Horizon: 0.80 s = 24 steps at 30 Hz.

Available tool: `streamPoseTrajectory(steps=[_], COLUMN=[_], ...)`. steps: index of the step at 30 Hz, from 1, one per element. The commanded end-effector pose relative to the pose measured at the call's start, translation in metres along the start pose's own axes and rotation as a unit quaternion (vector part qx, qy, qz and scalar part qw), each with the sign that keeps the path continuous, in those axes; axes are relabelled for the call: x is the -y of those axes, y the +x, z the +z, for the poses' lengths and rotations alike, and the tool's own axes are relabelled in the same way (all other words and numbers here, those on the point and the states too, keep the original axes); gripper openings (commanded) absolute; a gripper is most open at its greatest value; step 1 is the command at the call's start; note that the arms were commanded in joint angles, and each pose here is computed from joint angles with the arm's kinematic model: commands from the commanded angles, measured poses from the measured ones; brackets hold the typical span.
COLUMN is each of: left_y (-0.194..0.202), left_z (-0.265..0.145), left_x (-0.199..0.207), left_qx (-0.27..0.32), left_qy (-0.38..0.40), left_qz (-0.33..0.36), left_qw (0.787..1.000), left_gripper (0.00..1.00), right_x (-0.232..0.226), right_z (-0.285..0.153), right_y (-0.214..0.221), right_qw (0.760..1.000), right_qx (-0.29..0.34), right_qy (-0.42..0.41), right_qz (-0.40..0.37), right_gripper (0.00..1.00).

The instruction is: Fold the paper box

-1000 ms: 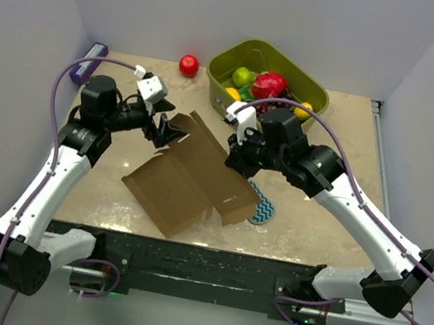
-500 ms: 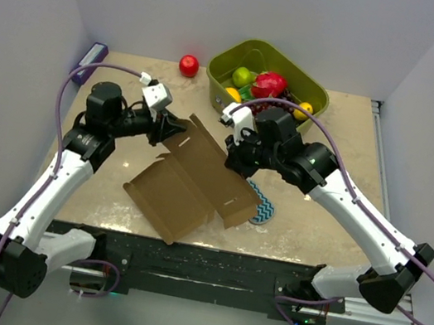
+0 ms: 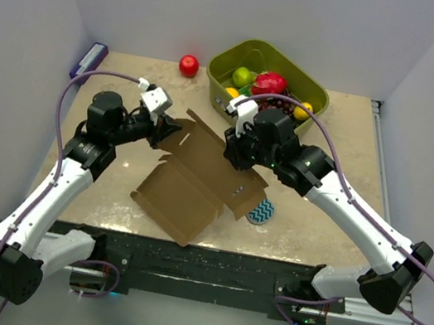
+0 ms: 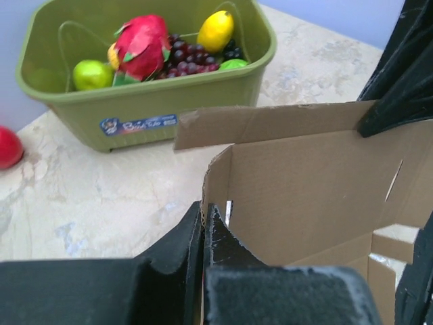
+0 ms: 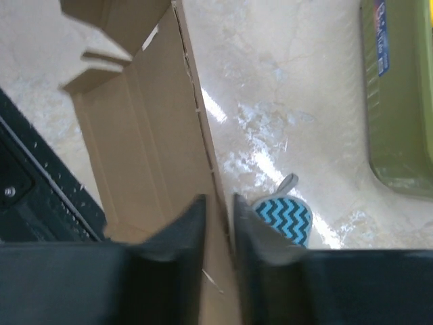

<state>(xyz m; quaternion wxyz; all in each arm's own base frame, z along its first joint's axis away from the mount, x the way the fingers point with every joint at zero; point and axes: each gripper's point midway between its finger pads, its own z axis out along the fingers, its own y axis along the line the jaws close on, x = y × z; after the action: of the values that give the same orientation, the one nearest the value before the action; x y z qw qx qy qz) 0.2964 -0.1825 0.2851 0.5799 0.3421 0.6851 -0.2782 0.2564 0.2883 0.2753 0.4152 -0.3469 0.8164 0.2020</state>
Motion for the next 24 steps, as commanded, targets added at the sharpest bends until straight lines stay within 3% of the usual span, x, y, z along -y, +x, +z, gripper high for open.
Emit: streamPoseTrajectory(steps=[1, 2, 4, 5, 9, 17, 24], left_y=[-0.001, 0.001, 0.003, 0.004, 0.008, 0.007, 0.007], left_z=[-0.003, -0.003, -0.003, -0.003, -0.002, -0.004, -0.004], left_x=[-0.027, -0.028, -0.031, -0.032, -0.039, -0.040, -0.038], left_qx=[0.013, 0.013, 0.011, 0.010, 0.004, 0.009, 0.009], left_qy=[-0.089, -0.094, -0.102, -0.105, -0.126, -0.132, -0.126], left_qz=[-0.024, -0.031, -0.034, -0.034, -0.054, -0.059, -0.060], left_qw=[0.996, 0.995, 0.994, 0.994, 0.991, 0.989, 0.990], left_gripper=[0.00, 0.00, 0.00, 0.00, 0.00, 0.00, 0.00], right_x=[0.019, 0.036, 0.057, 0.074, 0.086, 0.107, 0.113], right_z=[-0.003, 0.000, 0.002, -0.001, -0.019, -0.018, 0.002], right_y=[-0.035, -0.026, -0.029, -0.022, -0.024, 0.043, 0.054], right_qw=[0.993, 0.992, 0.987, 0.985, 0.974, 0.966, 0.960], right_qx=[0.096, 0.095, 0.116, 0.119, 0.180, 0.162, 0.186], right_qy=[0.043, 0.058, 0.067, 0.073, 0.073, 0.111, 0.096], right_qz=[0.048, 0.060, 0.084, 0.106, 0.120, 0.170, 0.184], right_gripper=[0.41, 0.58, 0.69, 0.80, 0.98, 0.99, 0.95])
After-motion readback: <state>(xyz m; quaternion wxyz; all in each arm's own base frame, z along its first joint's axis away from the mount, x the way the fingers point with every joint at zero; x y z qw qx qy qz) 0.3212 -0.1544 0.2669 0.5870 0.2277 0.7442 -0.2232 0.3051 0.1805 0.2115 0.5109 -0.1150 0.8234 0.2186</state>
